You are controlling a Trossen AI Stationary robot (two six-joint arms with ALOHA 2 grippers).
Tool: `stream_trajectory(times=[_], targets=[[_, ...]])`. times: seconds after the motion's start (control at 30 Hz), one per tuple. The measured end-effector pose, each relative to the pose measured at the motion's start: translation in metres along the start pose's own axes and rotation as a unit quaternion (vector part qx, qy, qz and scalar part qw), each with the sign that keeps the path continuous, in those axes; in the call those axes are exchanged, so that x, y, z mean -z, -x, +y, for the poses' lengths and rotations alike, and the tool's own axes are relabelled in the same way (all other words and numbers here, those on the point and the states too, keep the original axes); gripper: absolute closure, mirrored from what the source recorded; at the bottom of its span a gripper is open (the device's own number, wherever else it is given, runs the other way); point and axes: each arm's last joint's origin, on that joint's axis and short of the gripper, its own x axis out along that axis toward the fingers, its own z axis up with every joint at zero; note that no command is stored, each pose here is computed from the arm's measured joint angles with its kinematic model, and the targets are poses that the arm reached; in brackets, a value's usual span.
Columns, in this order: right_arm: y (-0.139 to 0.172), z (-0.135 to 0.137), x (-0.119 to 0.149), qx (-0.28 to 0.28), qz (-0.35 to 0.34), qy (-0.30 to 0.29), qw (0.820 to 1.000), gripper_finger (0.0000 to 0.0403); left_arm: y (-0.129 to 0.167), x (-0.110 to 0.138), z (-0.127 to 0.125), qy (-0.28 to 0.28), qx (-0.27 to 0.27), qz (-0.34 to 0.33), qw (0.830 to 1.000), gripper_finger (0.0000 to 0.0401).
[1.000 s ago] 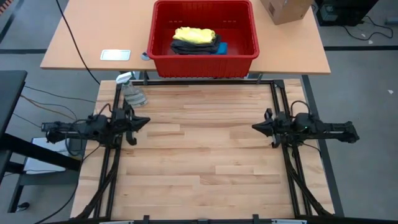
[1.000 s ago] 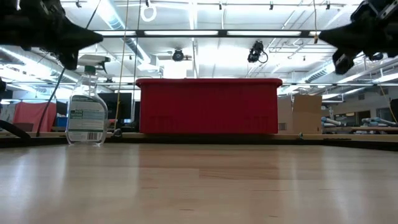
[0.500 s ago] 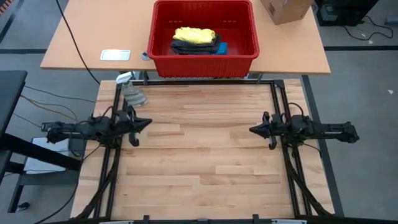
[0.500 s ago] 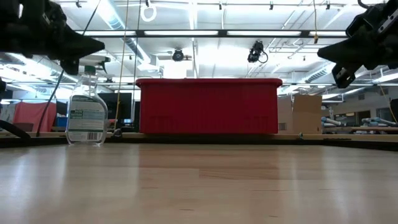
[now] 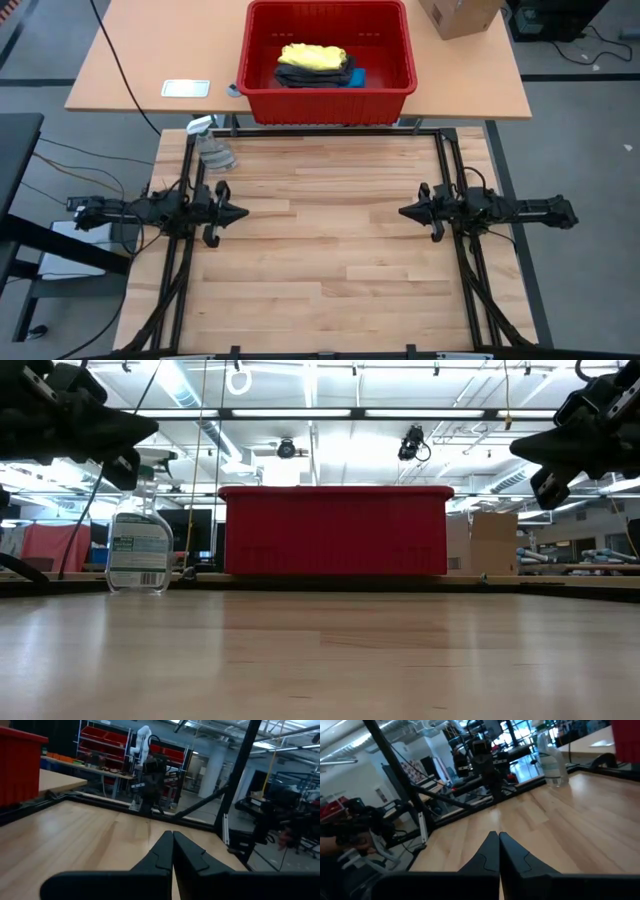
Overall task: Fold Laundry from Bin
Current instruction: Return to Home Position
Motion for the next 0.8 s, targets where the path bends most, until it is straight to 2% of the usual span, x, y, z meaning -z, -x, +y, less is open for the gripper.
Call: stream_trajectory(times=[0.13, 0.33, 0.8], targets=[[0.0000, -0.0011, -0.0011, 0.014, -0.009, 0.008, 1.000, 0.0399, 0.0000, -0.0002, 0.0004, 0.007, -0.004, -0.002, 1.000, 0.0390], [0.0000, -0.0018, -0.0015, 0.019, -0.012, 0.008, 1.000, 0.0380, 0.0000, 0.0015, 0.0008, 0.089, -0.007, 0.006, 0.996, 0.0390], [0.0000, -0.0015, -0.0018, 0.016, -0.013, 0.008, 1.000, 0.0371, 0.0000, 0.0020, 0.0009, 0.090, -0.008, 0.007, 0.996, 0.0390]])
